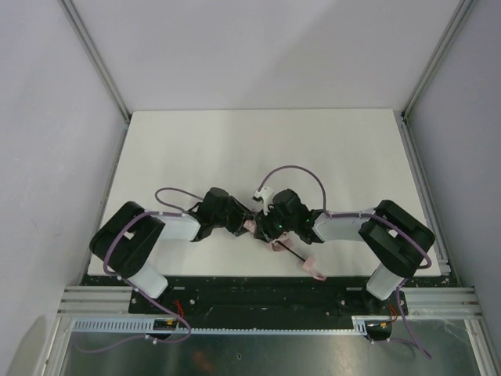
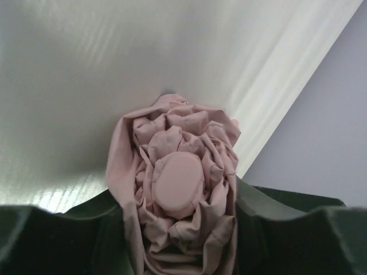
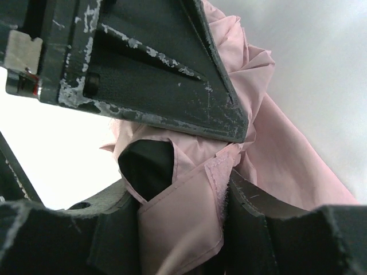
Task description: Put away the umbrella
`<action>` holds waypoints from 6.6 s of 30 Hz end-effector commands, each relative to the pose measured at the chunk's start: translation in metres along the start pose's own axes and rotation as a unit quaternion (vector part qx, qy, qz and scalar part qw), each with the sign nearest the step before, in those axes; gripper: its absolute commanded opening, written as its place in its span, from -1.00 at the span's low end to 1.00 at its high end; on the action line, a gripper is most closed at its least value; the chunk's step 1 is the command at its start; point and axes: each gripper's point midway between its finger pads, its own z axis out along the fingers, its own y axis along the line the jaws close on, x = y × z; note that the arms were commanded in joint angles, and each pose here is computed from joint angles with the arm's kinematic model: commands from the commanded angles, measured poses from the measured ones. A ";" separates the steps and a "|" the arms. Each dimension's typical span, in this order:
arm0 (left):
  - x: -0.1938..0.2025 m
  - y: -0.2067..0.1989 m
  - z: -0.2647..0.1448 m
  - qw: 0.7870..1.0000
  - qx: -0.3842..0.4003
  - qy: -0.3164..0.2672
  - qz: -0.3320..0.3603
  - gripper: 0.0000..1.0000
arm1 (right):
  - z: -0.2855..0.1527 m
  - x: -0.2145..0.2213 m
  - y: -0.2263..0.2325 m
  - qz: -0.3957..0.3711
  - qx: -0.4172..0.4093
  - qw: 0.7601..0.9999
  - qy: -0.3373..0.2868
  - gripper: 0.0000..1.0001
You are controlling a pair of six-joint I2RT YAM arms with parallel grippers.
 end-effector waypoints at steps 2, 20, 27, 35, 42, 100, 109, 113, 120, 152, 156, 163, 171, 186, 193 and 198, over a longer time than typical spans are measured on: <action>-0.016 0.055 0.001 0.996 -0.072 -0.049 0.034 -0.52 | -0.027 -0.036 0.058 -0.023 -0.097 0.994 -0.046 -0.97; -0.029 -0.152 -0.110 0.896 0.402 -0.109 0.156 -1.00 | -0.195 -0.127 -0.011 0.283 0.008 0.937 -0.206 0.99; -0.009 -0.224 -0.192 0.790 0.570 -0.094 0.206 -1.00 | -0.230 -0.111 -0.085 0.454 0.006 0.867 -0.205 0.93; 0.009 -0.272 -0.261 0.699 0.657 -0.103 0.263 -1.00 | -0.225 -0.141 -0.070 0.508 -0.117 0.818 -0.242 0.74; 0.013 -0.296 -0.304 0.645 0.702 -0.130 0.271 -1.00 | -0.212 -0.175 -0.012 0.525 -0.228 0.782 -0.247 0.72; 0.044 -0.317 -0.315 0.586 0.740 -0.087 0.319 -1.00 | -0.181 -0.213 0.067 0.623 -0.404 0.650 -0.163 0.40; 0.041 -0.317 -0.308 0.593 0.737 -0.086 0.313 -1.00 | -0.180 -0.207 0.068 0.613 -0.387 0.670 -0.158 0.51; 0.038 -0.321 -0.310 0.590 0.738 -0.088 0.314 -1.00 | -0.169 -0.187 0.065 0.610 -0.343 0.701 -0.137 0.83; 0.029 -0.324 -0.304 0.587 0.730 -0.090 0.339 -1.00 | -0.181 -0.171 0.055 0.613 -0.309 0.715 -0.133 0.79; 0.076 -0.296 -0.274 0.669 0.713 0.066 0.199 -1.00 | -0.181 -0.218 -0.006 0.486 -0.346 0.749 -0.289 -1.00; 0.076 -0.263 -0.252 0.718 0.674 0.089 0.148 -1.00 | -0.182 -0.227 -0.034 0.416 -0.344 0.772 -0.336 -1.00; 0.060 -0.204 -0.197 0.825 0.547 0.056 0.131 -1.00 | -0.228 -0.243 -0.058 0.308 -0.306 0.793 -0.428 -1.00; 0.056 -0.163 -0.162 0.871 0.450 0.028 0.196 -1.00 | -0.253 -0.255 -0.022 0.242 -0.318 0.797 -0.453 -1.00; 0.048 -0.102 -0.107 0.938 0.297 0.064 0.168 -1.00 | -0.287 -0.273 0.074 0.033 -0.330 0.819 -0.467 -1.00; 0.027 -0.096 -0.094 0.968 0.214 0.021 0.129 -1.00 | -0.249 -0.257 0.123 -0.048 -0.260 0.881 -0.394 -1.00; 0.019 -0.101 -0.093 0.985 0.144 0.016 0.098 -1.00 | -0.212 -0.230 0.141 -0.089 -0.226 0.906 -0.346 -1.00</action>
